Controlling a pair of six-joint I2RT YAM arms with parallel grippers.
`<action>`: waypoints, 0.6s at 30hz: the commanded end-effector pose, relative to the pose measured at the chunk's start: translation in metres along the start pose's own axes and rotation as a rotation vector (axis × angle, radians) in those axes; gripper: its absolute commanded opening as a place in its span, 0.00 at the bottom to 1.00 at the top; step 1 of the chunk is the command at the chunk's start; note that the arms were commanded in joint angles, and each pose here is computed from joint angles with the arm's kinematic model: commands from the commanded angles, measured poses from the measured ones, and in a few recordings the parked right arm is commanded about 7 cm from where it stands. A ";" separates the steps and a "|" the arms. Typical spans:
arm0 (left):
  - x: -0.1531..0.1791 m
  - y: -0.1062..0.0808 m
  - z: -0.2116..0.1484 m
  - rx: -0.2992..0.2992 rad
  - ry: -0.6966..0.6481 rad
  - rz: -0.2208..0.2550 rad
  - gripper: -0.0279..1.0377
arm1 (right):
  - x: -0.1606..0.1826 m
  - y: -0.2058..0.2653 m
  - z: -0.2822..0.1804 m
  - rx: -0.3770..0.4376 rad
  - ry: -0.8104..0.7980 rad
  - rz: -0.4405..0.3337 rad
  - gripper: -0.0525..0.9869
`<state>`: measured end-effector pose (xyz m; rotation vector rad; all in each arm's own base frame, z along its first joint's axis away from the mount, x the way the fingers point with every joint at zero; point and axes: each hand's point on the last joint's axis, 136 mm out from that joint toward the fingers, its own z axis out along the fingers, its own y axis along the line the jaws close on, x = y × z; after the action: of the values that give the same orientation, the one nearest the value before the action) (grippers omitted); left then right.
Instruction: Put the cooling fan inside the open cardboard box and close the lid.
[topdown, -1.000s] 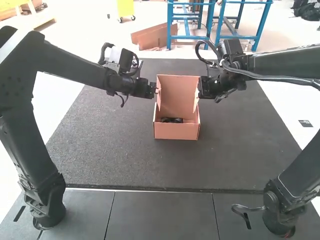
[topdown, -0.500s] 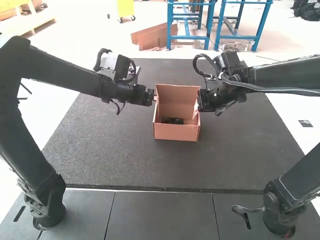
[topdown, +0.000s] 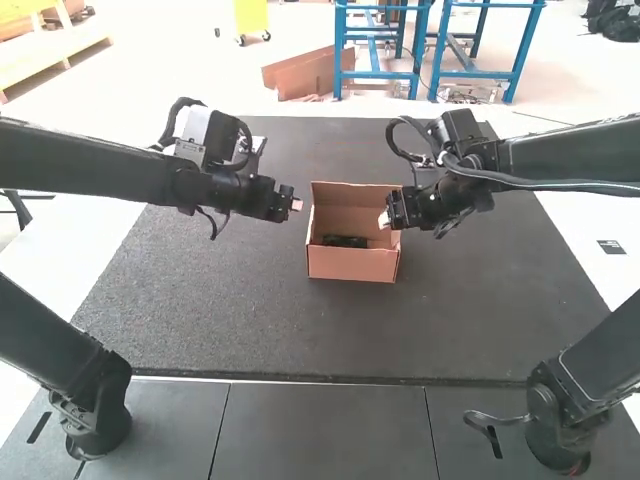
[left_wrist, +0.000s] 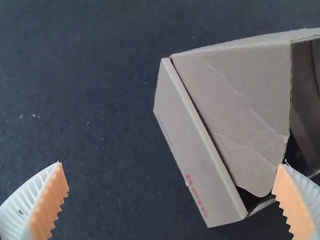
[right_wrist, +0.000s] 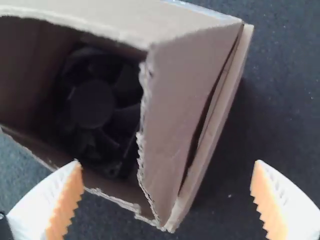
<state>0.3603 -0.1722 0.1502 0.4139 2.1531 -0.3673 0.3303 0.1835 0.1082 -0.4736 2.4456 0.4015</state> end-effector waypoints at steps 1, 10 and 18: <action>-0.052 0.014 -0.026 -0.058 -0.146 0.041 0.93 | -0.055 0.010 -0.042 -0.032 -0.165 0.000 0.94; -0.113 0.016 -0.018 -0.078 -0.226 0.054 0.93 | -0.084 -0.042 -0.098 0.090 -0.352 0.108 0.94; -0.140 0.003 0.010 -0.055 -0.227 0.081 0.93 | -0.081 -0.094 -0.111 0.245 -0.368 0.138 0.93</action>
<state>0.4374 -0.1838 0.2373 0.3835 1.9686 -0.2953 0.3713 0.0928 0.2243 -0.1427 2.1501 0.2782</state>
